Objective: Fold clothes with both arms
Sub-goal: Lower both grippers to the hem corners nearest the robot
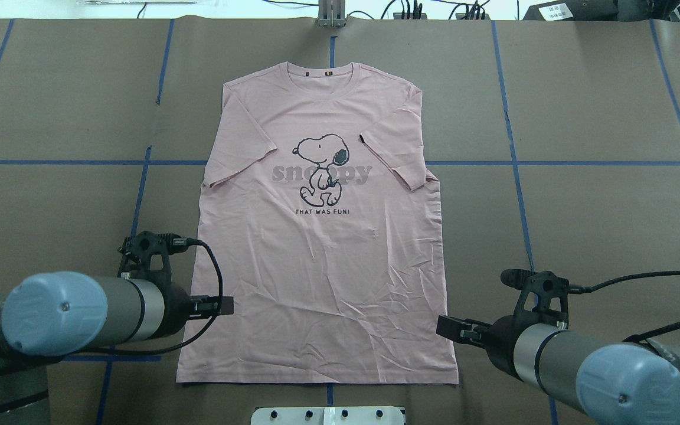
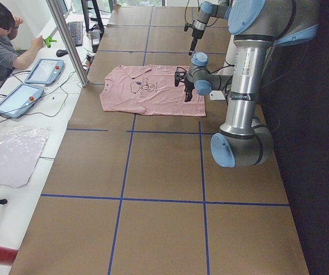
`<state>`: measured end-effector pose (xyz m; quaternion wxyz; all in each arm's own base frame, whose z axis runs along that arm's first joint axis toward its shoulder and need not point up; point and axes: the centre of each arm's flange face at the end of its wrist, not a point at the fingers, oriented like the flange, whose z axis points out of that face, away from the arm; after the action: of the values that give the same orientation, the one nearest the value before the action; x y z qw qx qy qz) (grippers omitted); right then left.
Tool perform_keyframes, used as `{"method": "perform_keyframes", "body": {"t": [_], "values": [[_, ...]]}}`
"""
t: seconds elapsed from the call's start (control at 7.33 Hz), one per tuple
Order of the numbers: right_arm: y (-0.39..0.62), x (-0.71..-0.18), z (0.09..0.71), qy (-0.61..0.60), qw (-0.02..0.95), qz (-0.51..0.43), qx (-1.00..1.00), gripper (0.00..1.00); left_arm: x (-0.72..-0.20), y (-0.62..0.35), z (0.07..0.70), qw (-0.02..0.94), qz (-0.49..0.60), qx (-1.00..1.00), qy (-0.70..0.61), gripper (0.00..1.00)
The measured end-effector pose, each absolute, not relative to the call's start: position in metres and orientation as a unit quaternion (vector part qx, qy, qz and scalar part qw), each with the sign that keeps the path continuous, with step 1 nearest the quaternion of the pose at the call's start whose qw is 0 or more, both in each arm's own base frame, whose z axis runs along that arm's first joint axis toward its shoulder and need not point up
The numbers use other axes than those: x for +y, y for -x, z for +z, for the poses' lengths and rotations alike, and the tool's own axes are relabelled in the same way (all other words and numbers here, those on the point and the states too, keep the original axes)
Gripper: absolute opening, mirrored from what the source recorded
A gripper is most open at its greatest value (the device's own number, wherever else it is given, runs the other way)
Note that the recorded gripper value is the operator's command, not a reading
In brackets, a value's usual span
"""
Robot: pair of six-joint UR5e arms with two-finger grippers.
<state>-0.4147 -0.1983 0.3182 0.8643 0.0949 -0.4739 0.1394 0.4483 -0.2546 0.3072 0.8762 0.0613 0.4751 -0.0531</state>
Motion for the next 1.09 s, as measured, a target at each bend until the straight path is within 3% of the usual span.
{"method": "perform_keyframes", "body": {"t": [0.27,0.55,0.82,1.09], "values": [[0.420,-0.185,0.318,-0.099,0.863,0.139,-0.476,0.95,-0.224,-0.455,0.341,0.886,-0.061,0.457,-0.051,0.70],[0.421,-0.180,0.317,-0.100,0.862,0.137,-0.477,0.95,-0.206,-0.460,0.362,0.895,-0.056,0.441,-0.042,0.57],[0.422,-0.178,0.317,-0.098,0.862,0.137,-0.478,0.95,-0.195,-0.468,0.373,0.900,-0.053,0.431,-0.034,0.56],[0.423,-0.176,0.317,-0.101,0.861,0.140,-0.478,0.95,-0.187,-0.473,0.378,0.902,-0.046,0.428,-0.029,0.45]]}}
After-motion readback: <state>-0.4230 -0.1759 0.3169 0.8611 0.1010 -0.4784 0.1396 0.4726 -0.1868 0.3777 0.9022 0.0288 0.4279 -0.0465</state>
